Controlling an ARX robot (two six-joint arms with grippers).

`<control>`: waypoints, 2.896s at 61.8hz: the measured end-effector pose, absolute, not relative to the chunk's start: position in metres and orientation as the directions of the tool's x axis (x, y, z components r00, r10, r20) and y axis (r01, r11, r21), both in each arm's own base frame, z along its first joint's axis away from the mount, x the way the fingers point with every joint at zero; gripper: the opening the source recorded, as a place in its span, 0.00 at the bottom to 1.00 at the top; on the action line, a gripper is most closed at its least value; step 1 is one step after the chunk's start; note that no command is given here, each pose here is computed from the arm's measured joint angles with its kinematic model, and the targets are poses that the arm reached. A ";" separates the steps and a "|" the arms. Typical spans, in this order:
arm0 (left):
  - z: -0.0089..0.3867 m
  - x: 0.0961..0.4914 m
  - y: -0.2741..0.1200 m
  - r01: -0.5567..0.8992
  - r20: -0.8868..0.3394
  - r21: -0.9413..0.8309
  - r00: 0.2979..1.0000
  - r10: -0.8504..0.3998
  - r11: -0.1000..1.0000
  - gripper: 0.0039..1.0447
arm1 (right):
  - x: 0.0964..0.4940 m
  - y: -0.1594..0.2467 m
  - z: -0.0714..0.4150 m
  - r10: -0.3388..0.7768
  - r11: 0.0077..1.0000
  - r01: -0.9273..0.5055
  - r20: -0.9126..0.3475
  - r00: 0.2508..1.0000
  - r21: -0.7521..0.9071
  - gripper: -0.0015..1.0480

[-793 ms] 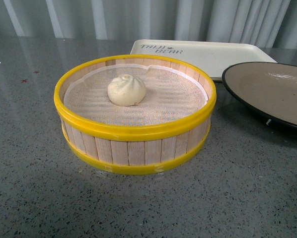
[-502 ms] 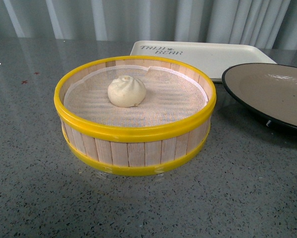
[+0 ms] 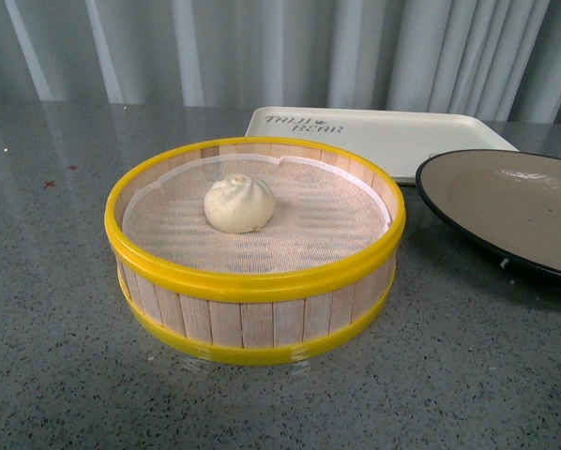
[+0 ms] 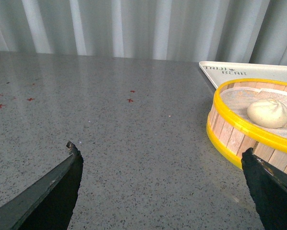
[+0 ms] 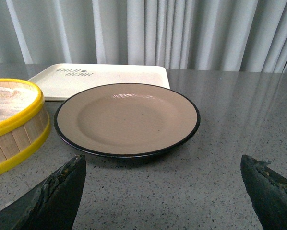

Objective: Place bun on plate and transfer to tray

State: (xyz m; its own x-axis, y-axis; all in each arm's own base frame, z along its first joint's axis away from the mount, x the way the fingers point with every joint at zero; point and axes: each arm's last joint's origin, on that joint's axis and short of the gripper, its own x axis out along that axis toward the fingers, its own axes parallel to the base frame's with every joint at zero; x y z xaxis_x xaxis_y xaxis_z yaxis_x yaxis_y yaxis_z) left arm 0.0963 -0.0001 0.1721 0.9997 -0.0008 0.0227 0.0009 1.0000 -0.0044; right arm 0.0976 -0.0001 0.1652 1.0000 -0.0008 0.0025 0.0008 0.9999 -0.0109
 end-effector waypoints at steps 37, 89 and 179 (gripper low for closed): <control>0.172 0.096 0.000 0.001 0.023 -0.004 1.000 -0.001 1.000 0.94 | 0.098 0.000 0.165 -0.001 1.000 0.001 0.002 1.000 -0.011 0.92; 0.254 0.228 -0.055 0.656 -0.076 -0.147 0.739 -0.669 0.741 0.94 | 0.098 0.000 0.165 -0.001 1.000 0.001 0.002 1.000 -0.011 0.92; 0.215 0.352 -0.146 0.681 -0.548 0.077 0.639 -0.540 0.728 0.94 | 0.098 0.000 0.165 -0.001 1.000 0.001 0.002 1.000 -0.011 0.92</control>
